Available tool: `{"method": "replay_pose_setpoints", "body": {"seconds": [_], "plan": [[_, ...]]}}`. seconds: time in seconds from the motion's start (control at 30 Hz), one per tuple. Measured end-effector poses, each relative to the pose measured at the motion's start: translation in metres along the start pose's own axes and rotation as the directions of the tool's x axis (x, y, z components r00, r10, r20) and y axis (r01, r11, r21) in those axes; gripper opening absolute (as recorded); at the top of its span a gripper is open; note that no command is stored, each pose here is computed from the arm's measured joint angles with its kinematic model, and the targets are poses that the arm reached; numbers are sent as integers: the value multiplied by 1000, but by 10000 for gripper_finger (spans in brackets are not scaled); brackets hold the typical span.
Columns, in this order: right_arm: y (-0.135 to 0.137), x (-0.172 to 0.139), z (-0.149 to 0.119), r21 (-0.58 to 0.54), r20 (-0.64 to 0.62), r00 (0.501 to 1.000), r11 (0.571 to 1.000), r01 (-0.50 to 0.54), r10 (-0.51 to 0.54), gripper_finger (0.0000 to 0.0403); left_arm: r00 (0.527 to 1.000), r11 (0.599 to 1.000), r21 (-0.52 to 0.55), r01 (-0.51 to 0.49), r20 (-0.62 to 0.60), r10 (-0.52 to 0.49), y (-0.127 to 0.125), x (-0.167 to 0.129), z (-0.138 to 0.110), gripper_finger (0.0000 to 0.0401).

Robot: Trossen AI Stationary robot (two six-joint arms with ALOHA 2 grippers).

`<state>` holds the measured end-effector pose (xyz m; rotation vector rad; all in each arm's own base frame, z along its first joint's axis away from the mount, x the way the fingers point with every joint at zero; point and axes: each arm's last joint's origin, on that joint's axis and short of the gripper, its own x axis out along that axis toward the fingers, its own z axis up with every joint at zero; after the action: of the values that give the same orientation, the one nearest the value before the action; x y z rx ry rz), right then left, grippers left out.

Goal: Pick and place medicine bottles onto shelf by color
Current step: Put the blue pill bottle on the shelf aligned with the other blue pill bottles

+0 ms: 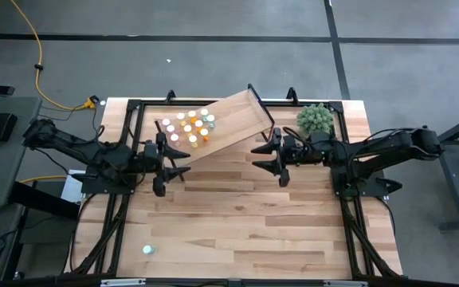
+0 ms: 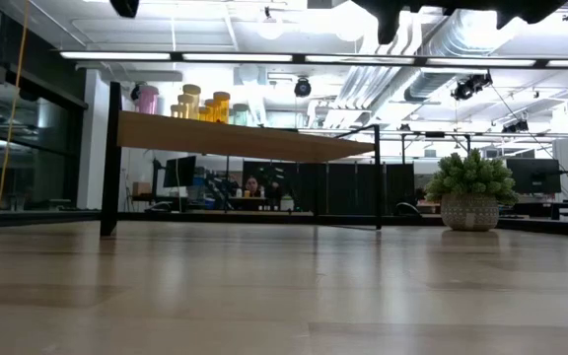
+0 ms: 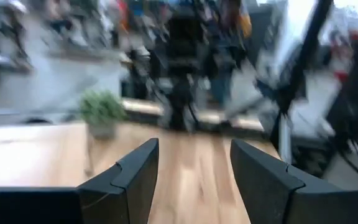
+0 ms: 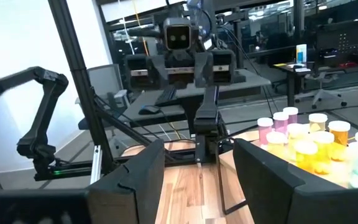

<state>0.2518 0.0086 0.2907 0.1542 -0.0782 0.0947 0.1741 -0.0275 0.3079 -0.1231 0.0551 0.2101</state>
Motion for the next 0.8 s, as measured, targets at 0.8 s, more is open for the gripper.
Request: {"method": "replay_pose_setpoints", "body": {"seconds": [0.8], "plan": [[-2, 0, -8, 5, -77, 996, 999, 44, -44, 183, 264, 978, -61, 199, -958, -113, -159, -59, -98, 191]]}}
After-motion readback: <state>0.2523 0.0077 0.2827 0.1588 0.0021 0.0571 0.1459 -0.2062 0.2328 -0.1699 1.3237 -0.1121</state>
